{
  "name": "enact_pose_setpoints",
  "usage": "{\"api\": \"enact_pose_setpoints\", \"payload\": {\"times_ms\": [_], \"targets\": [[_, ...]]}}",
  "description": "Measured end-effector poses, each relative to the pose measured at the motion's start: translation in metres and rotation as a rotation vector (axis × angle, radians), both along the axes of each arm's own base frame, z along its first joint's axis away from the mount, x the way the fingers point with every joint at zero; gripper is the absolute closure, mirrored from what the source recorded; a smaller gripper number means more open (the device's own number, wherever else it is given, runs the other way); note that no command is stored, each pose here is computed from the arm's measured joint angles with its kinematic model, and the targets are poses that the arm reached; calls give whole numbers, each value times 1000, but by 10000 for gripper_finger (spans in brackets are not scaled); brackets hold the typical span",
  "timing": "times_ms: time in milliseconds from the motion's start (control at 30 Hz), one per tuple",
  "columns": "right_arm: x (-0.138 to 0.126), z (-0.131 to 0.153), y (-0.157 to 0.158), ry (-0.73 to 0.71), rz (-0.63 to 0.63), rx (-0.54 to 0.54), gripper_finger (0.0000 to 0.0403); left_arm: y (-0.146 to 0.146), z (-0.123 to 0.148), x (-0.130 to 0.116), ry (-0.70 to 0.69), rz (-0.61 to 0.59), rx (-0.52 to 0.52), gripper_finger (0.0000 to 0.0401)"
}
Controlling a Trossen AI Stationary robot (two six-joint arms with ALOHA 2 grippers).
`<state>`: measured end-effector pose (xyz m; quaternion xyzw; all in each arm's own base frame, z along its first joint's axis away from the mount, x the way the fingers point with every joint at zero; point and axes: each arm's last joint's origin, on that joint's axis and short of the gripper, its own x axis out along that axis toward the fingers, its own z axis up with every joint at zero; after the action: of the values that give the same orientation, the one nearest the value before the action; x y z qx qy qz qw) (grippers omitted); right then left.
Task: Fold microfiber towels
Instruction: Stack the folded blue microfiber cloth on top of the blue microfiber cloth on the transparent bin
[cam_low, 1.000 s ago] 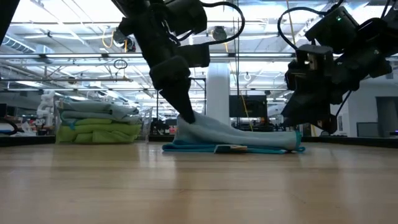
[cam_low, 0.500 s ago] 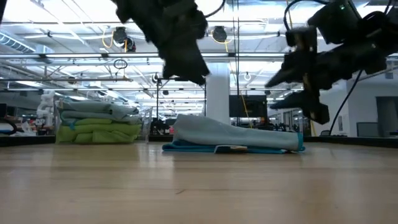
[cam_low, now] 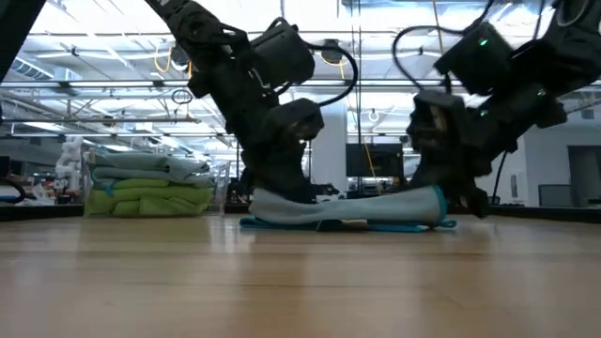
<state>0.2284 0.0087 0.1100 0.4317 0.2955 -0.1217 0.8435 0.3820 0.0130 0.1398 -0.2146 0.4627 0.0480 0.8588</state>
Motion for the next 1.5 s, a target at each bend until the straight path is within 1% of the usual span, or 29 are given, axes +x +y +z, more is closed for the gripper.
{"api": "enact_pose_setpoints", "payload": {"times_ms": [100, 233, 333, 367, 433, 500, 567, 633, 700, 733, 800, 867, 933, 967, 1033, 1100, 1200, 1267, 1333, 1433, 1500], "targets": [[5, -7, 0, 67, 4, -2, 398, 0, -2, -1, 14, -5, -6, 375], [8, -12, 1, 92, 15, -1, 397, 3, 13, -1, -42, -13, -82, 361], [8, -9, 1, 81, 37, 27, 398, 8, 26, -4, -56, 22, -119, 356], [7, -5, 0, 66, 52, 38, 398, 10, 33, -5, -74, 40, -122, 355], [7, 6, 0, 17, 51, 60, 397, 13, 43, -12, -56, 97, -131, 355], [2, 18, -2, 14, 2, 109, 389, 18, 54, -13, -90, 155, -155, 354], [-6, 24, -6, 45, -85, 194, 375, 22, 58, -18, -78, 189, -174, 354], [-17, 30, -7, 104, -179, 293, 355, 23, 61, -17, -94, 206, -191, 354], [-24, 38, -7, 118, -253, 384, 330, 19, 61, -17, -93, 198, -200, 354], [-29, 40, -6, 146, -280, 421, 316, 16, 59, -16, -88, 191, -198, 354], [-36, 41, -3, 191, -315, 473, 286, 11, 50, -10, -88, 208, -154, 354], [-38, 41, -1, 214, -355, 526, 254, 5, 36, -8, -48, 206, -123, 354], [-38, 40, 0, 217, -432, 588, 221, 3, 29, -1, -76, 180, -123, 354], [-37, 40, 1, 209, -465, 612, 204, 2, 23, 0, -60, 169, -123, 354], [-35, 39, 3, 200, -500, 626, 173, -1, 18, 5, -86, 143, -121, 354], [-32, 35, 5, 206, -511, 636, 143, -2, 8, 3, -32, 137, -102, 354], [-29, 26, 6, 249, -521, 626, 103, -2, -4, 4, -7, 140, -84, 354], [-22, 20, 7, 242, -525, 637, 84, -2, -11, 6, 6, 138, -85, 354], [-19, 11, 8, 264, -534, 639, 74, -1, -16, 9, 3, 137, -89, 354], [-8, 5, 10, 235, -513, 666, 70, -3, -24, 12, 2, 116, -98, 354], [-4, 1, 10, 224, -506, 675, 73, -4, -25, 13, -6, 110, -109, 355]]}}
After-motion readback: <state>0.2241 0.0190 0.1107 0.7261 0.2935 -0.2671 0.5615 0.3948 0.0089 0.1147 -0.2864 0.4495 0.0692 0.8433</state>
